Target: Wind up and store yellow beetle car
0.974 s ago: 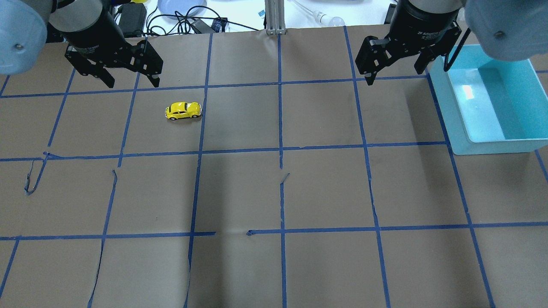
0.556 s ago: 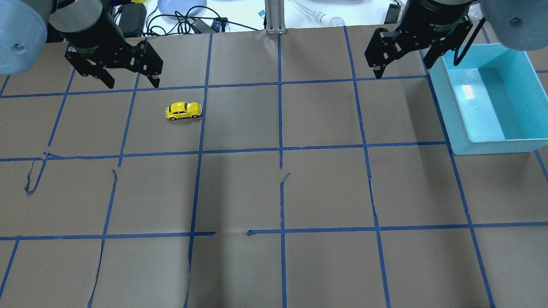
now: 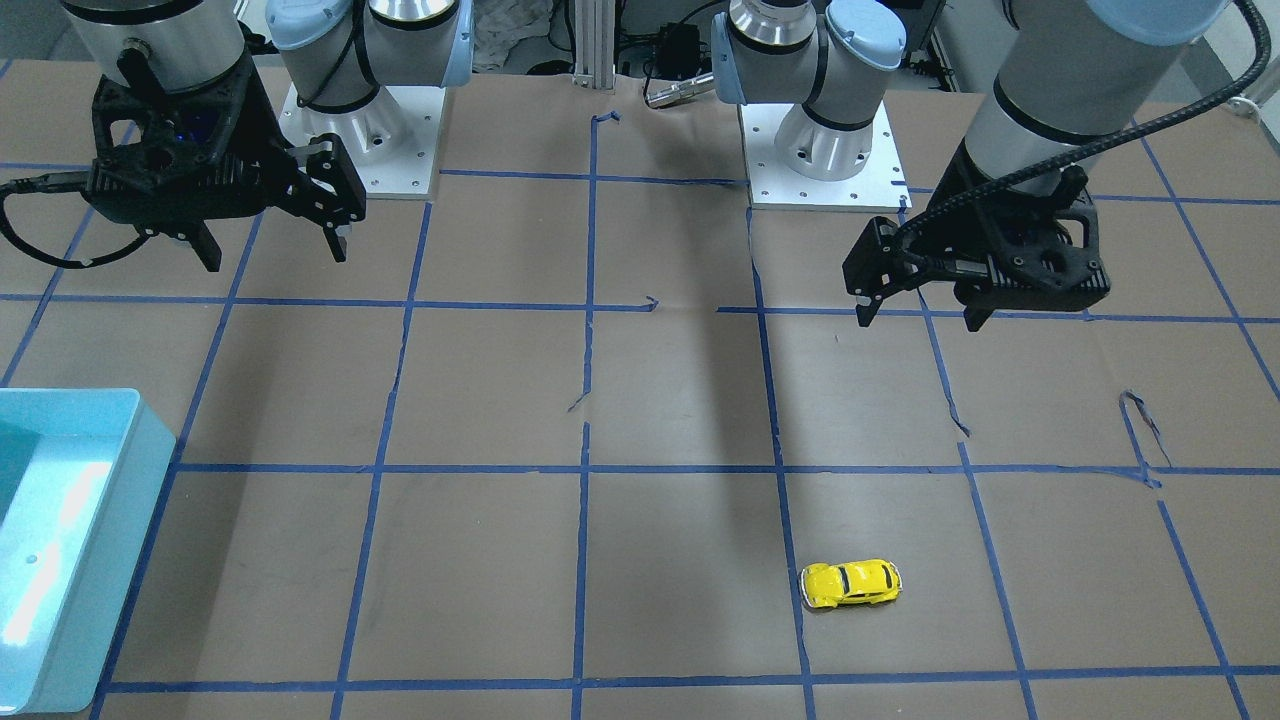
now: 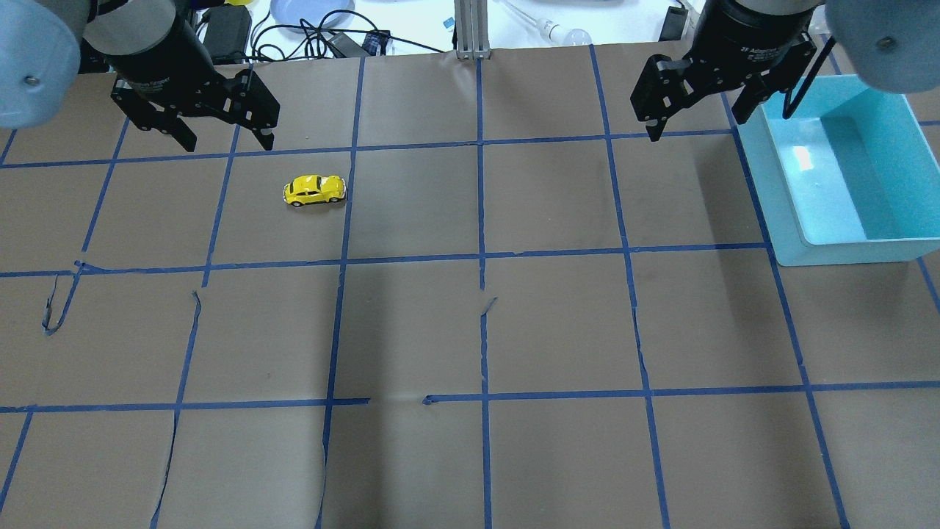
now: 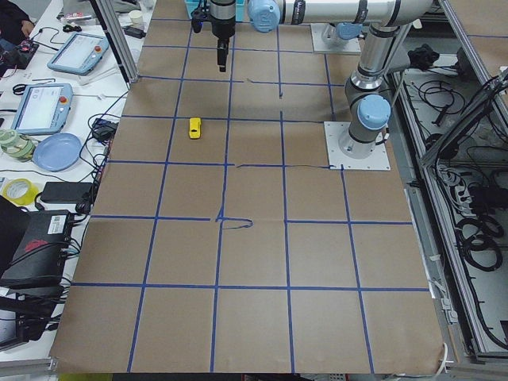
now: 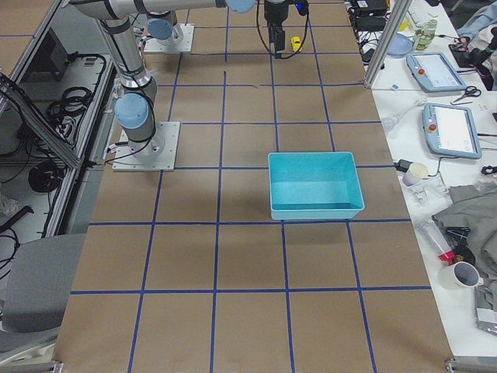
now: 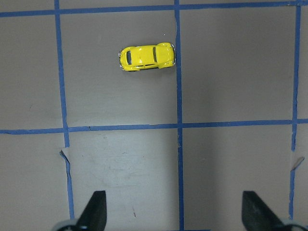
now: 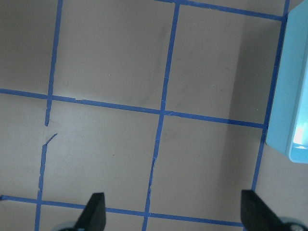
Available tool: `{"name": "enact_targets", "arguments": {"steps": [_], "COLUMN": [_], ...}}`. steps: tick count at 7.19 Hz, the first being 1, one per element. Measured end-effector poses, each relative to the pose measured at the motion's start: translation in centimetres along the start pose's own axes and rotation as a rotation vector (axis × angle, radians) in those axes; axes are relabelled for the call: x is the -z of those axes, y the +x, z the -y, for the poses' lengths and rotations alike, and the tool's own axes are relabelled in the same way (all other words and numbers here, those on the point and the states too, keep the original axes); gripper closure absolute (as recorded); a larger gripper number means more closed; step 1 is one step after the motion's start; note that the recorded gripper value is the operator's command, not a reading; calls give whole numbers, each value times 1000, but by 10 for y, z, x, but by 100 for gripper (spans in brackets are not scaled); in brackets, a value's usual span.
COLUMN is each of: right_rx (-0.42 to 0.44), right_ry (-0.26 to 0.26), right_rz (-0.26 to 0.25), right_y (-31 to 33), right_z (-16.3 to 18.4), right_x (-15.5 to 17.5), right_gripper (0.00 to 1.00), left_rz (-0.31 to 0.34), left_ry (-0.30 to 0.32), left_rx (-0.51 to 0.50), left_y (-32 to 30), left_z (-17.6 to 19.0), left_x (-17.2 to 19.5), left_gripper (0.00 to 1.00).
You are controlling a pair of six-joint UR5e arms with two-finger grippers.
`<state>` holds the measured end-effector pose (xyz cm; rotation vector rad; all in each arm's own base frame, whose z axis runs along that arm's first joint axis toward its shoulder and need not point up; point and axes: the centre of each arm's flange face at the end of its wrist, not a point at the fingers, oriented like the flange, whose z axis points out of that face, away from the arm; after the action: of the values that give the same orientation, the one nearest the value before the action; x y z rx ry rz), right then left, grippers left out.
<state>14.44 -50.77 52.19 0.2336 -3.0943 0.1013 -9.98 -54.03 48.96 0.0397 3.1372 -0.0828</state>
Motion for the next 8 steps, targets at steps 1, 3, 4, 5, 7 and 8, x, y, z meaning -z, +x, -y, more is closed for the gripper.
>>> {"name": "enact_targets", "arguments": {"steps": [1,3,4,5,7,8], "right_rx": [-2,-4,-10,-18,-24,-24], "right_ry": [-2,-6,-10,-13,-9,-8], "right_rz": [5,9,10,12,10,11], "right_y": [0,-1,-2,-3,-3,-3], "right_z": [0,0,-1,-2,-2,-2], "right_x": [-1,-2,-4,-6,-6,-6], "right_gripper": [0,0,0,0,0,0], "left_rz": [0,-2,-2,-2,-2,-2], "left_ry": [2,13,15,16,24,23], "left_rx": [0,0,1,2,7,9], "left_y": [0,0,0,0,-1,-1], "left_z": [0,1,2,3,8,9], "left_x": [0,2,3,3,1,-1], "left_gripper": [0,0,0,0,0,0]}}
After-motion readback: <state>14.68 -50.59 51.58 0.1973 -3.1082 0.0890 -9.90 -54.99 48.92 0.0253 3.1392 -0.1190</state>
